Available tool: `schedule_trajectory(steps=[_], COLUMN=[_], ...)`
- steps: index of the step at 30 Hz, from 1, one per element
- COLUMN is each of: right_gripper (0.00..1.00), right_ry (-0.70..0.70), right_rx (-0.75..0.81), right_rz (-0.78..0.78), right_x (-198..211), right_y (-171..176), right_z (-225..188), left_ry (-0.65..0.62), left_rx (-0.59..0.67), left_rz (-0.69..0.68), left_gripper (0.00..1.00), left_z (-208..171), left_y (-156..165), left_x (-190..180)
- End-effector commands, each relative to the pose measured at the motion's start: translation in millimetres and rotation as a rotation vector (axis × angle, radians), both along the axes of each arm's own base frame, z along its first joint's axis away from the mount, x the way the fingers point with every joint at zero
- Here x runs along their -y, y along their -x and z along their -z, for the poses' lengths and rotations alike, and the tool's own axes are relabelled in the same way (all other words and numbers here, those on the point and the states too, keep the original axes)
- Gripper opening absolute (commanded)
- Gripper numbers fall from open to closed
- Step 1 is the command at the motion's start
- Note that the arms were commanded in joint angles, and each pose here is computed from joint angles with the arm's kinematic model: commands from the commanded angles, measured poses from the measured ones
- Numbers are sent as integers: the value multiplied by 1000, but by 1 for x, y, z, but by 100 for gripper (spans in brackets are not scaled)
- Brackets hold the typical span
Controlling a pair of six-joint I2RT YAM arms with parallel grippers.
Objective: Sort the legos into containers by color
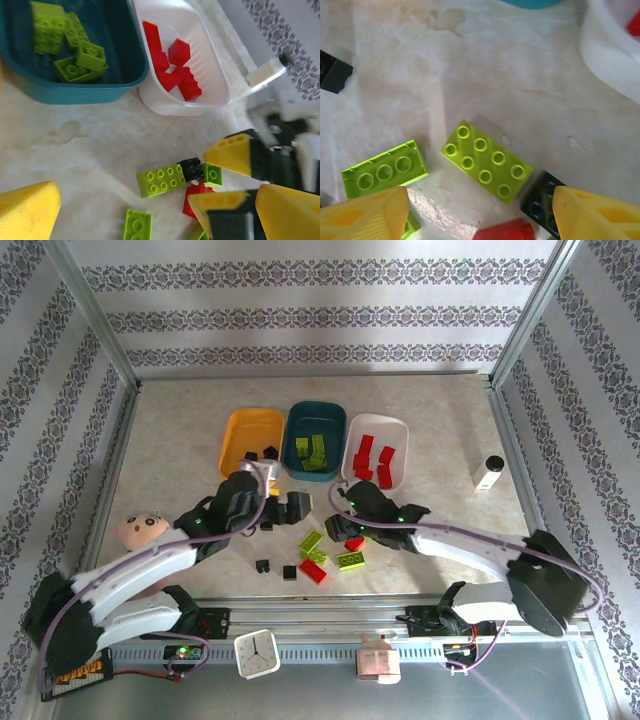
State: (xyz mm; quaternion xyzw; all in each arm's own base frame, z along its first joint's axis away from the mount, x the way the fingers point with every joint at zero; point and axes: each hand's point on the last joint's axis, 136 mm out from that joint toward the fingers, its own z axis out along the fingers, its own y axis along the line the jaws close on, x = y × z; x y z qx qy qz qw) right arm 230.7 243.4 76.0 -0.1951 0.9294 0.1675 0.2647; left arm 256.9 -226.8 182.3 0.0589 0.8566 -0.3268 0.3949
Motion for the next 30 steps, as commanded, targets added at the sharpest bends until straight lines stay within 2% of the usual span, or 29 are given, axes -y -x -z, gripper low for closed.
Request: schedule_trajectory(steps=[1,5,9,22,26,28,30], right_gripper=[74,72,69,54,45,47,57], right_ry=[160,254,337,469,451,445,444], right_rx=[-21,-18,-2,-72,-79,-78,-64], right_rz=[-86,-134,-149,-198,-206,-208,-201], right_x=[3,-2,1,-3,-9,-12,-12], right_y=[2,-2,-8,-19,-22,-23,-26], right_z=[17,25,27,58,63,62,58], left_ry=[-34,-51,-38,-63,-66,-69,-68], left_rx=[-10,-2,17,9,5,6,4], left_rz=[-107,-195,-250,-280,-280,-284,-286], left_gripper=[100,100,100,100,100,100,100], left_z=[8,15,15,18,20,20,20], left_y=[18,39,51,57,58,58,58], left_x=[-36,-74,-96,-108,-108,-109,-109])
